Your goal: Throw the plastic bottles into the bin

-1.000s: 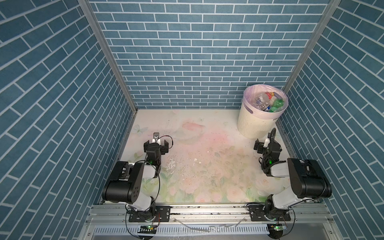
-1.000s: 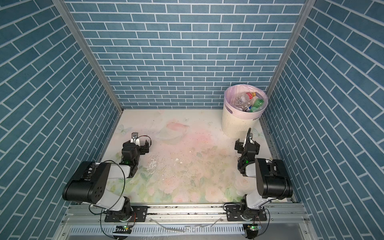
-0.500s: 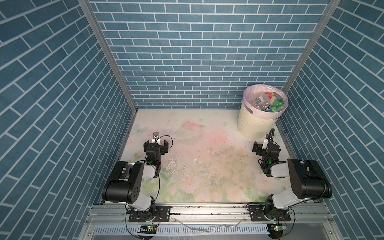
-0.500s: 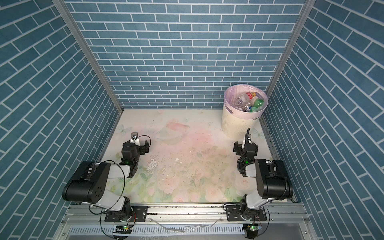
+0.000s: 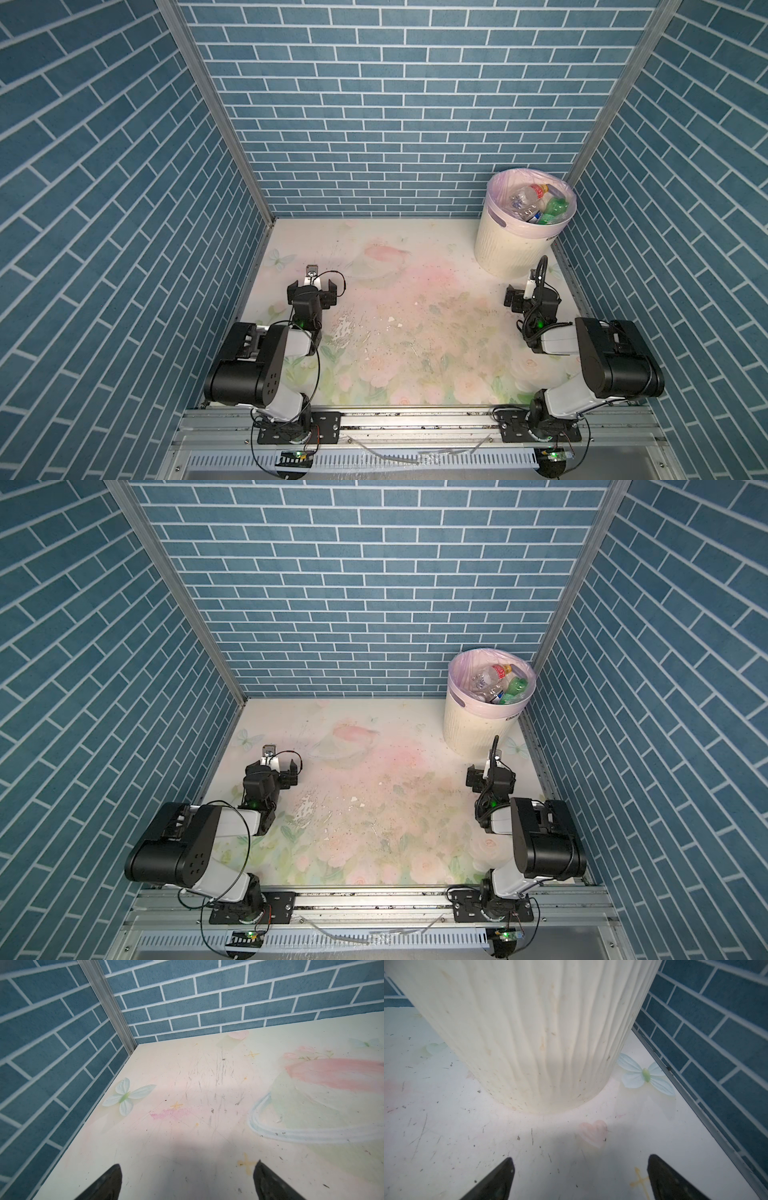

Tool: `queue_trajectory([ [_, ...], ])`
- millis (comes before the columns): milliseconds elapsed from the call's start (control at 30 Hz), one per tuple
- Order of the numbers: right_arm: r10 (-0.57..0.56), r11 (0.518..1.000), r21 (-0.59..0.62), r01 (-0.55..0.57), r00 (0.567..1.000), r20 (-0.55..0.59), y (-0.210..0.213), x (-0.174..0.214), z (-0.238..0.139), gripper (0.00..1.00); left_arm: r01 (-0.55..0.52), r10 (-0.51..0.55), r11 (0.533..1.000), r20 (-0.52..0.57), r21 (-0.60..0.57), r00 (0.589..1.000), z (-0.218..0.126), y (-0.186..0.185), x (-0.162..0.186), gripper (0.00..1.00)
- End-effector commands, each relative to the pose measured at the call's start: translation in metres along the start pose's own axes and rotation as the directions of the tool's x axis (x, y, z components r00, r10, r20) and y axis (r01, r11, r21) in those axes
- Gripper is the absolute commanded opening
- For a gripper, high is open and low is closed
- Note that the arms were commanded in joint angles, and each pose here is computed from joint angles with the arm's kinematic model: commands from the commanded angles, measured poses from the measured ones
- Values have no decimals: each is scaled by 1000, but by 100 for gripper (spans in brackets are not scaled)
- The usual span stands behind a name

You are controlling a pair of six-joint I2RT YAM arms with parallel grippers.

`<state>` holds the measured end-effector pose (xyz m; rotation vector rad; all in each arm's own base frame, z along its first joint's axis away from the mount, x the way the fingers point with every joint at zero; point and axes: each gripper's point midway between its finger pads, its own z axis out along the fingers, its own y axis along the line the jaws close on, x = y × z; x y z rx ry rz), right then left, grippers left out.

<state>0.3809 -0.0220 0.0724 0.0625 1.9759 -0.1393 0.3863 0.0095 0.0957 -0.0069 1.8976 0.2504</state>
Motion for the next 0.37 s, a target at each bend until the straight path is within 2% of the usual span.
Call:
queue_trajectory([
  [0,16,1000,-7,-16,999,46,1,-20,4,99,3,-3,1000,-2,1,1000,3,0,-2,99],
  [333,8,1000,-13,-7,998,56,2,-21,2,99,3,-3,1000,-1,2,1000,3,0,-3,99],
])
